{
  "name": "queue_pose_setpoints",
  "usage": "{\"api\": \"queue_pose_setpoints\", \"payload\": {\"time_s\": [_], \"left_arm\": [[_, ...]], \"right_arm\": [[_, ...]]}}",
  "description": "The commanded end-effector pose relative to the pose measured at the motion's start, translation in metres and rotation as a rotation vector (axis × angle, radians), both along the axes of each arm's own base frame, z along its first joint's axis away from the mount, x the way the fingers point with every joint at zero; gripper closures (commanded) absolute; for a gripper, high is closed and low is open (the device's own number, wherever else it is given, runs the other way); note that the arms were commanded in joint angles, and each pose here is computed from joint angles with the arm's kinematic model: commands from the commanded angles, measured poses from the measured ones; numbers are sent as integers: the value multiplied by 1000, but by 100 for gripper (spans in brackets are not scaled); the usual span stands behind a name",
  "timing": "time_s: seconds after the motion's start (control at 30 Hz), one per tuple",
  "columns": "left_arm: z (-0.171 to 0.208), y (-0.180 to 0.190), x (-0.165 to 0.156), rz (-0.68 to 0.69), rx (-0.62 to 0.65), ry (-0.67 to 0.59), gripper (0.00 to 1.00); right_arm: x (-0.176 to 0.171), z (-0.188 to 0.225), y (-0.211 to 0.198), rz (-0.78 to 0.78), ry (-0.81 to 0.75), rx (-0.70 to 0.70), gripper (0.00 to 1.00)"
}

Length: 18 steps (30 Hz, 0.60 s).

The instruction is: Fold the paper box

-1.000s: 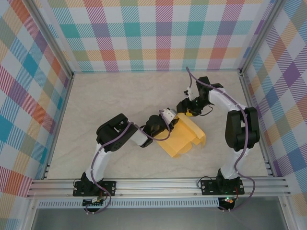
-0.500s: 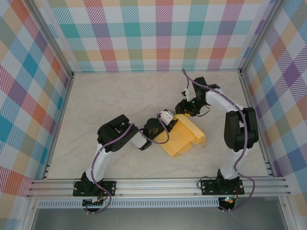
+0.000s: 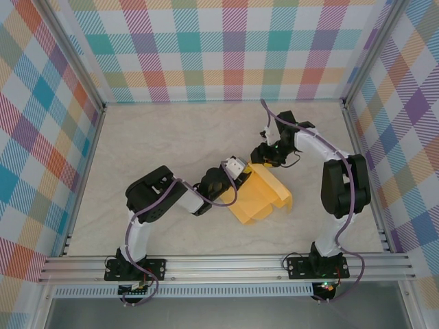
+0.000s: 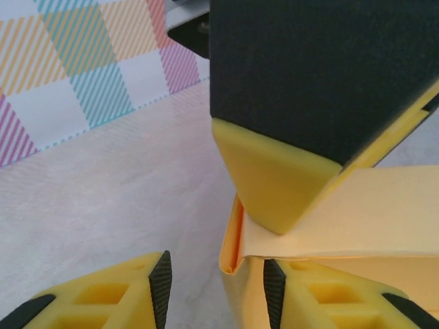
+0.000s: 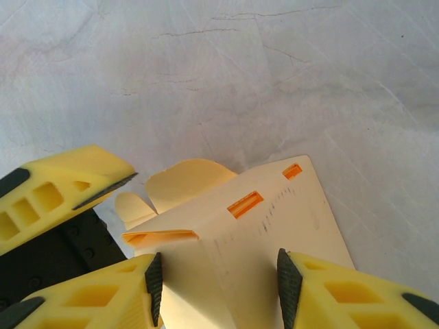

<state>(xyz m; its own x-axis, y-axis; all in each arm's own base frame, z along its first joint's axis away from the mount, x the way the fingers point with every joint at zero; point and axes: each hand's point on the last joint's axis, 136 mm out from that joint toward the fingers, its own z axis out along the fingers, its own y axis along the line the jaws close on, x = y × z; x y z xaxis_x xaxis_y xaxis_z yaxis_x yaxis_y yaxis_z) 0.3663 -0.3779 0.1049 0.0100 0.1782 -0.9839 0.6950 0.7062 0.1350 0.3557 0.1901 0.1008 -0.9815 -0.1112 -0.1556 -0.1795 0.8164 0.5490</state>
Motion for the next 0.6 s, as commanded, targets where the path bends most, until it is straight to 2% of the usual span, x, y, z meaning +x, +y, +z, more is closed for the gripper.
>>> {"api": "queue_pose_setpoints", "payload": {"time_s": [0.0, 0.2, 0.3, 0.43, 0.57], "left_arm": [[2, -14, 0, -82, -3, 19, 61], [2, -16, 13, -38, -16, -13, 70], [-2, -19, 12, -56, 19, -26, 73], [-4, -7, 18, -9, 73, -25, 72], [-12, -5, 15, -62, 158, 11, 73]], "right_arm": [[-7, -18, -12, -19, 22, -78, 52], [-9, -18, -10, -16, 29, -69, 52], [-11, -17, -10, -11, 27, -64, 52], [-10, -17, -12, -6, 23, -78, 53], [-8, -17, -10, -14, 21, -65, 52]]}}
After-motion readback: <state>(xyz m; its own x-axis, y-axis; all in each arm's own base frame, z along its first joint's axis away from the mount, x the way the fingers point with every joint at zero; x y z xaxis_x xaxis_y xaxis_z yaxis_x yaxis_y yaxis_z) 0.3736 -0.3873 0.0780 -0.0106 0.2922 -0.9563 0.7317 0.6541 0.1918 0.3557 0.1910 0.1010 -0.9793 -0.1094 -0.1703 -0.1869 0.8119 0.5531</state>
